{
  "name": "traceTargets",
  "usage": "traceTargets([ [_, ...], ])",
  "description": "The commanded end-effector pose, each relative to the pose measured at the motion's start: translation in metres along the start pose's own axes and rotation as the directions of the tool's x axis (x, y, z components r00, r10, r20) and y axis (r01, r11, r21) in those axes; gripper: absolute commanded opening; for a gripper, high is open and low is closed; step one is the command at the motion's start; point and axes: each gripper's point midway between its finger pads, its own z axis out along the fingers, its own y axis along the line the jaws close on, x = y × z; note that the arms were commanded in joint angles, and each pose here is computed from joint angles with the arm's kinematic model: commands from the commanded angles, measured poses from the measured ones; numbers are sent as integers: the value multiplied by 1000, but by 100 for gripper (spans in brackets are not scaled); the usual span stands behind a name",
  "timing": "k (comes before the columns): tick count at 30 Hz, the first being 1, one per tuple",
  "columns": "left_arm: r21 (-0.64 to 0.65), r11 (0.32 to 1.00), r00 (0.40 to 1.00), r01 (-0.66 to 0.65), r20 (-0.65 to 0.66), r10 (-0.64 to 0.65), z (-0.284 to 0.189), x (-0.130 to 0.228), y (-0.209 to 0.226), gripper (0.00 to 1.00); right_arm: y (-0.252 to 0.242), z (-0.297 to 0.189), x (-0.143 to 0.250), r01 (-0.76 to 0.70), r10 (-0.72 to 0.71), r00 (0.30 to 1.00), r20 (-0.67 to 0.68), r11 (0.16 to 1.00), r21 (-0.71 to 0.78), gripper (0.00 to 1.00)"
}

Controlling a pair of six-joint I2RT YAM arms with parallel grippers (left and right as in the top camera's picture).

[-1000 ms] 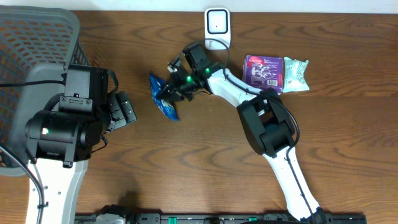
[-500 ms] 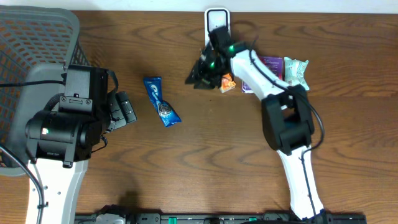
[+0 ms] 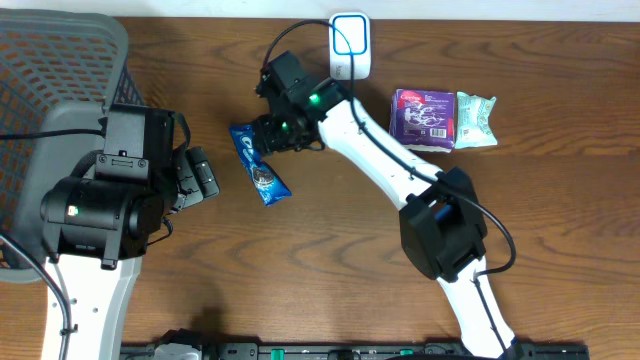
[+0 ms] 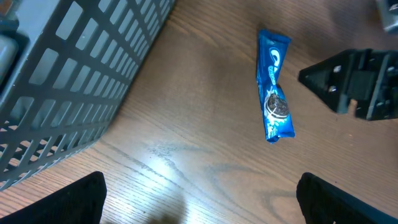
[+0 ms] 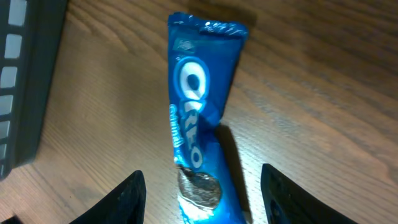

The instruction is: Scan the item barcode

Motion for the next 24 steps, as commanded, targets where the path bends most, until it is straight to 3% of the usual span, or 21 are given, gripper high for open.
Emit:
traceTargets([
  [1,-13,1000,1000,-1,5,2,-1,-3,2,98,-6,11,2,-17,17,1000,-7,1000,16,54],
  [5,-13,1000,1000,-1,5,1,-1,-3,2,98,9,18,12,89,-89,996,-33,996,-7,54],
  [9,-13,1000,1000,-1,5,1,-1,-3,2,98,14,25,18,162,-161,987,-21,983,88,54],
  [14,-13,1000,1000,-1,5,2,-1,-3,2,98,27,34,27,213,-211,977,-22,970,122,58],
  [24,-13,1000,1000,-1,5,2,-1,-3,2,98,35,65,42,245,-241,969,-49,964,108,57],
])
